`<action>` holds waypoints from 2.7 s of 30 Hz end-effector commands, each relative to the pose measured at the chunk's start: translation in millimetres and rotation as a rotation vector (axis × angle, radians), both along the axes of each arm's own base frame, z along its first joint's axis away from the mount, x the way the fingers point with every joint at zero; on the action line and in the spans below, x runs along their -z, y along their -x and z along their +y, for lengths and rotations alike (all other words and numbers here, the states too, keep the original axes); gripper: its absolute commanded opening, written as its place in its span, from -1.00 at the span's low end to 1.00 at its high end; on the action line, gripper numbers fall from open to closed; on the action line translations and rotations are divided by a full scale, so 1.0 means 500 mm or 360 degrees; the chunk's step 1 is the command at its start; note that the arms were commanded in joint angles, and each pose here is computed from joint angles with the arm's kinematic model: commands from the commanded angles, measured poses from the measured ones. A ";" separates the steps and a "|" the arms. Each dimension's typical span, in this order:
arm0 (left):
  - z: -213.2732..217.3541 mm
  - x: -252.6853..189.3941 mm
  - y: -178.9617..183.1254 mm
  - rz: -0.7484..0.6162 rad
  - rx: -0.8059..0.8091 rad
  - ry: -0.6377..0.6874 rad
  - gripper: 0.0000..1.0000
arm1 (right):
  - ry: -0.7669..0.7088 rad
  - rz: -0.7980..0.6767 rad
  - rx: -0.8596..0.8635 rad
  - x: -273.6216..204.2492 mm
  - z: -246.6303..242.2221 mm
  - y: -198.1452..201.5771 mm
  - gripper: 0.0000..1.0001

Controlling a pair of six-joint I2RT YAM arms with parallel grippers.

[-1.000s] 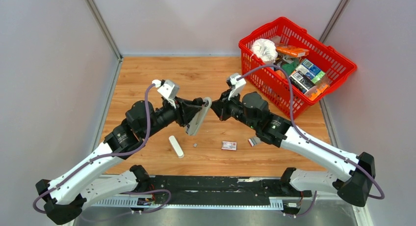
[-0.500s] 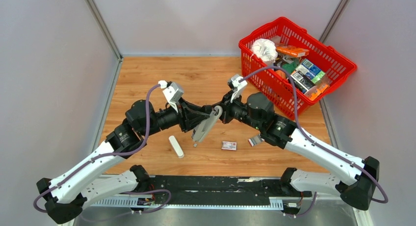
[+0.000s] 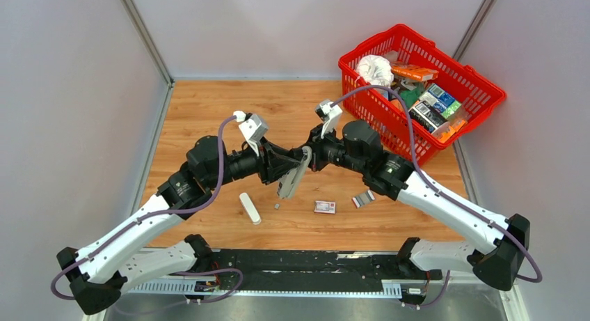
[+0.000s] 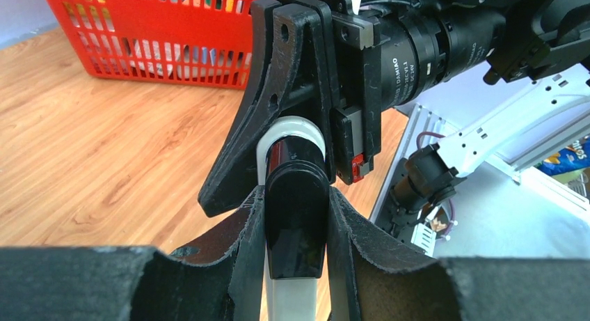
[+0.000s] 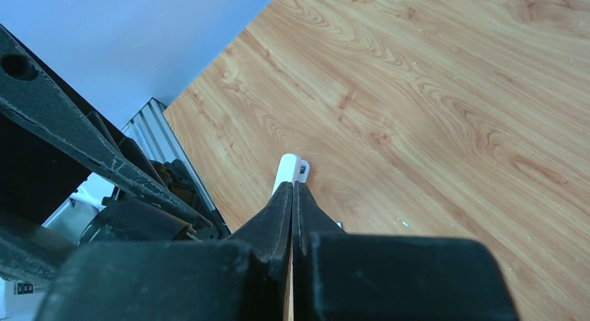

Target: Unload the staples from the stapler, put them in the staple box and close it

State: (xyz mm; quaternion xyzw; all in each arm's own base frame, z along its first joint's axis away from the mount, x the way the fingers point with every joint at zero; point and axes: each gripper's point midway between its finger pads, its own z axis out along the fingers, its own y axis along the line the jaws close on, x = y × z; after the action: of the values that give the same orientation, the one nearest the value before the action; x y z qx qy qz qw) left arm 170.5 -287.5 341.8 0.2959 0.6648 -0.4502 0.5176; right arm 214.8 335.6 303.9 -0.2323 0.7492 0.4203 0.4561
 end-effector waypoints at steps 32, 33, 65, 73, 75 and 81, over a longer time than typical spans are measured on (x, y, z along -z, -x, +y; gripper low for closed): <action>-0.026 -0.029 0.024 -0.0105 0.0180 -0.0047 -1.00 | 0.0032 -0.0113 0.0114 -0.062 -0.036 0.015 -0.82; -0.024 -0.026 0.018 -0.0106 0.0154 -0.0059 -1.00 | 0.0038 -0.0104 0.0144 -0.055 -0.047 0.009 -0.81; 0.144 0.099 -0.392 0.0136 -0.1122 -0.0635 -1.00 | 0.0234 0.0215 0.0692 0.160 -0.181 -0.069 -0.70; 0.172 0.231 -0.479 0.0430 -0.1141 -0.0824 -1.00 | 0.0193 0.0247 0.0597 0.168 -0.160 -0.056 -0.70; 0.180 0.261 -0.496 0.0507 -0.1126 -0.0867 -1.00 | 0.0190 0.0252 0.0573 0.168 -0.156 -0.053 -0.70; 0.211 0.314 -0.520 0.0669 -0.1130 -0.0898 -1.00 | 0.0187 0.0272 0.0533 0.171 -0.149 -0.045 -0.70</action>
State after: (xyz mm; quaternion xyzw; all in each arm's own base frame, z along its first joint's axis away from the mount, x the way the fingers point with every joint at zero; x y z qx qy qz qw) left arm 415.4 -181.8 156.1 0.1020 0.9204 -0.0643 0.3720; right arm 237.0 252.4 210.2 -0.0928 0.8476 0.2883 0.4357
